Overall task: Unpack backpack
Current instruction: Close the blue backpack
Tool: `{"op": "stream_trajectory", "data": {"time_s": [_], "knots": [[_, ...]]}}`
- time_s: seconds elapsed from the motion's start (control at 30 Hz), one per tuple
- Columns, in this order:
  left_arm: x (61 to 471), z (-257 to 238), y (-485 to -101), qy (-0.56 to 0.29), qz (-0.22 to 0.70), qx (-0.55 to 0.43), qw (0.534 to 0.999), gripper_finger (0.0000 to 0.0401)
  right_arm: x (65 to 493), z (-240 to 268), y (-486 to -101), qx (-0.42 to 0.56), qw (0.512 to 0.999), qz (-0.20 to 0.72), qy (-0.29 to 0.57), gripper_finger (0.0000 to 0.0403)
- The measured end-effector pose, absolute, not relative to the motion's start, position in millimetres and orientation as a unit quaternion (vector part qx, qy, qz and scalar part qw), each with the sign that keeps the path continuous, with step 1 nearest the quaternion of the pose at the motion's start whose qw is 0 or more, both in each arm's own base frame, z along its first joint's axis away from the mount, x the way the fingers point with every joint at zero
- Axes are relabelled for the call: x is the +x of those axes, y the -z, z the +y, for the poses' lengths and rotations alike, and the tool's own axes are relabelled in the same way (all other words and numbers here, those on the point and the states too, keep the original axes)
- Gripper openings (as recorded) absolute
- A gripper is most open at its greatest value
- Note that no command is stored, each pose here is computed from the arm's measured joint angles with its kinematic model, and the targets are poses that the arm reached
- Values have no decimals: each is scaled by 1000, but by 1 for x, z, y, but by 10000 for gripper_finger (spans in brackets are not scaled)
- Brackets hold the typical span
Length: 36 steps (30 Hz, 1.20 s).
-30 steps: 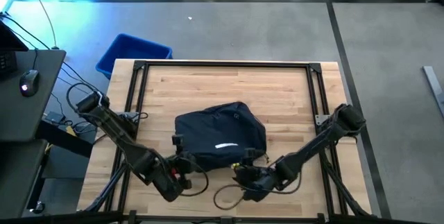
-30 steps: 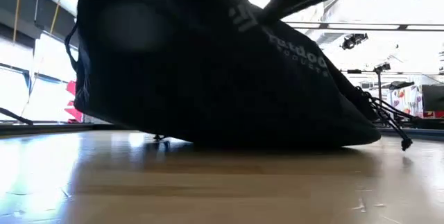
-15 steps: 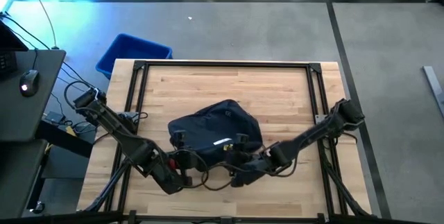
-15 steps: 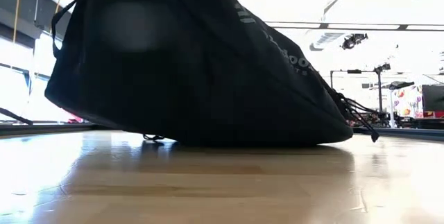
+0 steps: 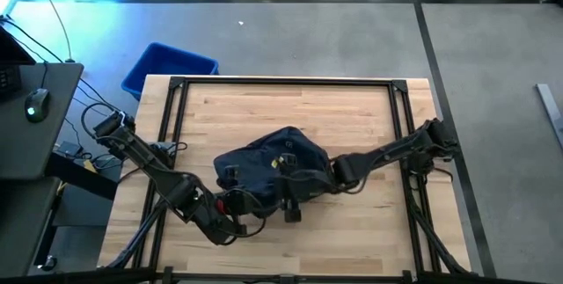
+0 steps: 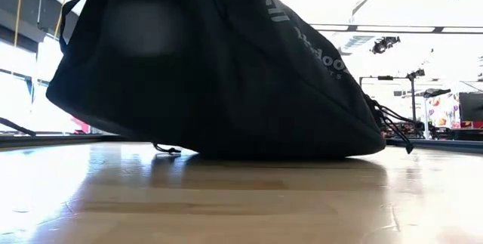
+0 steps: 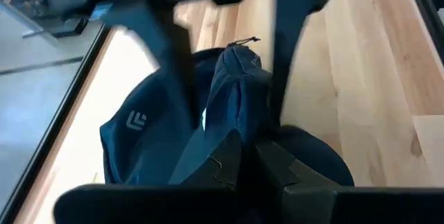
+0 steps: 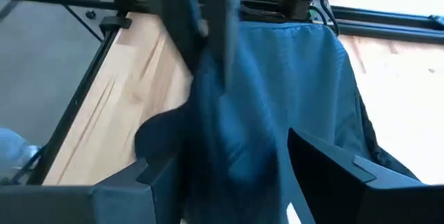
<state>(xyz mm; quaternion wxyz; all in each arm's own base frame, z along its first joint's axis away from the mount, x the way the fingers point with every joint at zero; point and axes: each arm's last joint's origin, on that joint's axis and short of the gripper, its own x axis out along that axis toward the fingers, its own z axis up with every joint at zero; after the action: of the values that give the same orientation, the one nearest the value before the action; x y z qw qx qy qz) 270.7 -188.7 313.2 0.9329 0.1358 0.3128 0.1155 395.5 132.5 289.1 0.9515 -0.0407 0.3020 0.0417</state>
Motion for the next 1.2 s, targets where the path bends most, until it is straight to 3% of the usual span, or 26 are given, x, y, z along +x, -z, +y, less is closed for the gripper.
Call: {"op": "stream_trajectory", "data": {"time_s": [0.1, 0.27, 0.33, 0.8, 0.97, 1.2], "knots": [[273, -187, -314, -116, 308, 144, 933, 0, 400, 128, -287, -25, 953, 299, -47, 175], [275, -186, -329, -126, 293, 163, 934, 0, 402, 128, -288, 11, 955, 293, -41, 38], [275, -185, -340, -137, 284, 176, 933, 0, 402, 127, -294, 28, 960, 276, -35, 12], [256, -166, -449, -302, 170, 274, 897, 1, 399, 39, -414, 104, 983, 89, 122, 1], [251, -162, -457, -319, 164, 274, 892, 1, 400, 24, -417, 91, 988, 99, 82, 0], [253, -161, -454, -270, 175, 241, 916, 7, 397, 42, -396, 52, 978, 202, 21, 0]]}}
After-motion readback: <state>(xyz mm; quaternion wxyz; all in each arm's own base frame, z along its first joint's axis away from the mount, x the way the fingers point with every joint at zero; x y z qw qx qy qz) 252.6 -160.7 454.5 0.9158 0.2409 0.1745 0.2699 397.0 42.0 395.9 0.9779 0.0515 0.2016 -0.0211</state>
